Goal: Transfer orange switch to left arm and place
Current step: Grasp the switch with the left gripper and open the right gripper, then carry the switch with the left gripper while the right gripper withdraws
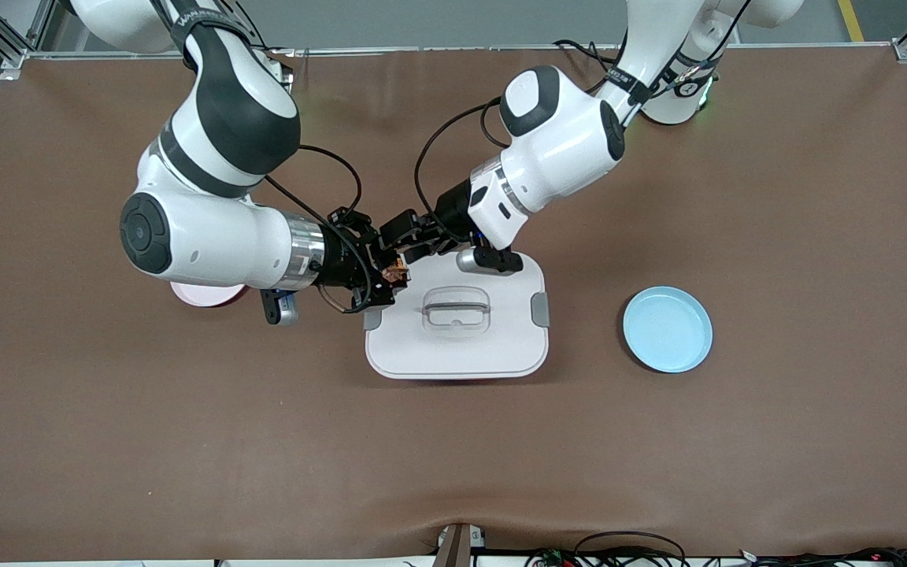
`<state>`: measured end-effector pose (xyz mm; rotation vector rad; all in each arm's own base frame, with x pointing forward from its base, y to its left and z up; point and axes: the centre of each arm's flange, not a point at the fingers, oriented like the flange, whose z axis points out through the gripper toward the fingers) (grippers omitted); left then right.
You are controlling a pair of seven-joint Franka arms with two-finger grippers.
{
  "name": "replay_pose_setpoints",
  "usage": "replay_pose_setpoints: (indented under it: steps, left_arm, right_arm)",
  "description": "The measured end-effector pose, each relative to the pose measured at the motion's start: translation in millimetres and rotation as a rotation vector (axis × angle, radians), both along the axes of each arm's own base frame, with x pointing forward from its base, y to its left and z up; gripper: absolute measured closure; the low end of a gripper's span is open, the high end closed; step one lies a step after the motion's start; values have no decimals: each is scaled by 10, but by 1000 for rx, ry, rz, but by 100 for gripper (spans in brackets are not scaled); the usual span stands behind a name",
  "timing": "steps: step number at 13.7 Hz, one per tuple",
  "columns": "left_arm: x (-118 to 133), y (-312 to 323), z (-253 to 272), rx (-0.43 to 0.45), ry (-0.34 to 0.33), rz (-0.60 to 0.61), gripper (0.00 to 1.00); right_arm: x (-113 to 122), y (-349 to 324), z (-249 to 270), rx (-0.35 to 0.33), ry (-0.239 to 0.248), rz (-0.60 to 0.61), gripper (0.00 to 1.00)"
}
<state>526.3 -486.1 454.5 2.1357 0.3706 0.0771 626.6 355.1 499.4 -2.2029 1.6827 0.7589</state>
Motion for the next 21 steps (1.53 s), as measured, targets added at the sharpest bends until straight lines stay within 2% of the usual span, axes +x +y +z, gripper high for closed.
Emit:
replay_pose_setpoints:
  steps: [2, 3, 10, 11, 13, 14, 18, 21]
  left_arm:
    - [10, -1, 32, -5, -5, 3, 58]
    - [15, 5, 25, -4, -4, 4, 62]
    - [18, 7, 29, -5, -5, 5, 62]
    - [18, 7, 27, -4, -5, 5, 62]
    - [5, 5, -8, 0, 0, 3, 62]
    - [3, 6, -16, 1, 1, 3, 62]
    - [1, 5, -15, 1, 1, 2, 62]
    - [-15, 7, 29, -1, 7, -16, 62]
  right_arm:
    - [11, 27, -59, -2, 6, 2, 27]
    - [18, 30, -65, -1, 5, 2, 27]
    - [21, 32, -60, -1, 4, 2, 27]
    - [22, 32, -57, 0, 3, 2, 23]
    - [33, 29, -3, 5, -8, -2, 4]
    - [38, 25, 23, 6, -13, -3, 0]
    - [133, -186, 50, 5, -15, -8, 0]
    - [230, -598, 61, 14, -17, 80, 0]
